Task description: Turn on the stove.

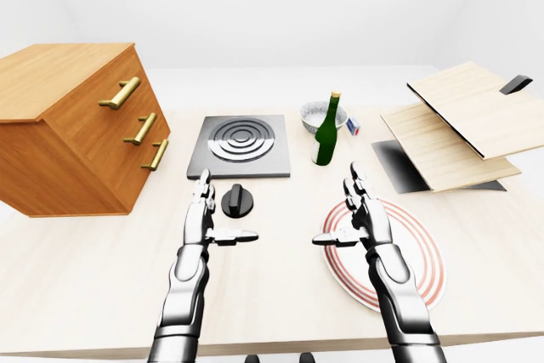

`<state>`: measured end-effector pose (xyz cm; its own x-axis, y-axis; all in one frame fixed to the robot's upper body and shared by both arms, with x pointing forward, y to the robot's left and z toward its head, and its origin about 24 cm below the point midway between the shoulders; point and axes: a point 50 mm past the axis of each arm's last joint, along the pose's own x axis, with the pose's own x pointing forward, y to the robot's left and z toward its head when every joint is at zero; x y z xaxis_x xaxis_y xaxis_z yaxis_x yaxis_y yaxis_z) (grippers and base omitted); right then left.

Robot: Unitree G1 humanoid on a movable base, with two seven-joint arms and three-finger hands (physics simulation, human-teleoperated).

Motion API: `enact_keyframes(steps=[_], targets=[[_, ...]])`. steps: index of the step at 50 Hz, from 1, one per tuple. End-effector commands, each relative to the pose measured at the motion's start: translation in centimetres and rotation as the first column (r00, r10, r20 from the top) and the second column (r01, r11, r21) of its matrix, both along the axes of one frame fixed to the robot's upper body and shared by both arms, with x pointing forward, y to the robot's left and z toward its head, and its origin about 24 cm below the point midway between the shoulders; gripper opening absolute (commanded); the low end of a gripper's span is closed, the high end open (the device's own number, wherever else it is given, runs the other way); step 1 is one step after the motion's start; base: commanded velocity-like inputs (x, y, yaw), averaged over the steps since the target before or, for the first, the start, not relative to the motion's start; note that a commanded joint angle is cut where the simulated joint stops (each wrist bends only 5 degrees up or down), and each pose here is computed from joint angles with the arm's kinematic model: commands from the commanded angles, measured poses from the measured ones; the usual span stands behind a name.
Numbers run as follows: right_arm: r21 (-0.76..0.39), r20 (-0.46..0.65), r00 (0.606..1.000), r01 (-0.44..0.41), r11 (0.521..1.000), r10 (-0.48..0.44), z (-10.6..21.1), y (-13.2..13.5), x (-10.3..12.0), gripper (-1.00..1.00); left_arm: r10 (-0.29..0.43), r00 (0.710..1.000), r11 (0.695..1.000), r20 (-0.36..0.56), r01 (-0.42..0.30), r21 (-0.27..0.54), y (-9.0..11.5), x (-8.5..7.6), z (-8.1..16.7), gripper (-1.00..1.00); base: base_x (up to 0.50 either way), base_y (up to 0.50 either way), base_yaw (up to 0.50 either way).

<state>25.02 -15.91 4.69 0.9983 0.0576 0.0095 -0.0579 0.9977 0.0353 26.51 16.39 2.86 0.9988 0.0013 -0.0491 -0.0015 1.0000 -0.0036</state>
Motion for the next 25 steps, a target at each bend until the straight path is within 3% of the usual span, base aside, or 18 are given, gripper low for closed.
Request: enact_keyframes(steps=[1, 13, 25], targets=[[0.01, -0.003, 1.0, 0.001, 1.0, -0.001, -0.1, -0.2, 0.2, 1.0, -0.023, 0.998, 1.0, -0.062, 0.022, -0.012, -0.3, 1.2, -2.0, 1.0, 0.0, 0.0, 0.0], [0.009, -0.001, 1.0, 0.001, 1.0, -0.001, 0.0, -0.1, 0.2, 1.0, -0.041, 0.991, 0.999, -0.131, 0.039, -0.015, -0.8, 1.5, -3.4, 1.0, 0.0, 0.0, 0.0], [0.012, -0.001, 1.0, 0.003, 1.0, -0.003, 0.0, -0.2, 0.2, 1.0, -0.076, 0.989, 0.997, -0.128, 0.071, -0.038, -1.4, 1.3, -3.5, 1.0, 0.0, 0.0, 0.0]])
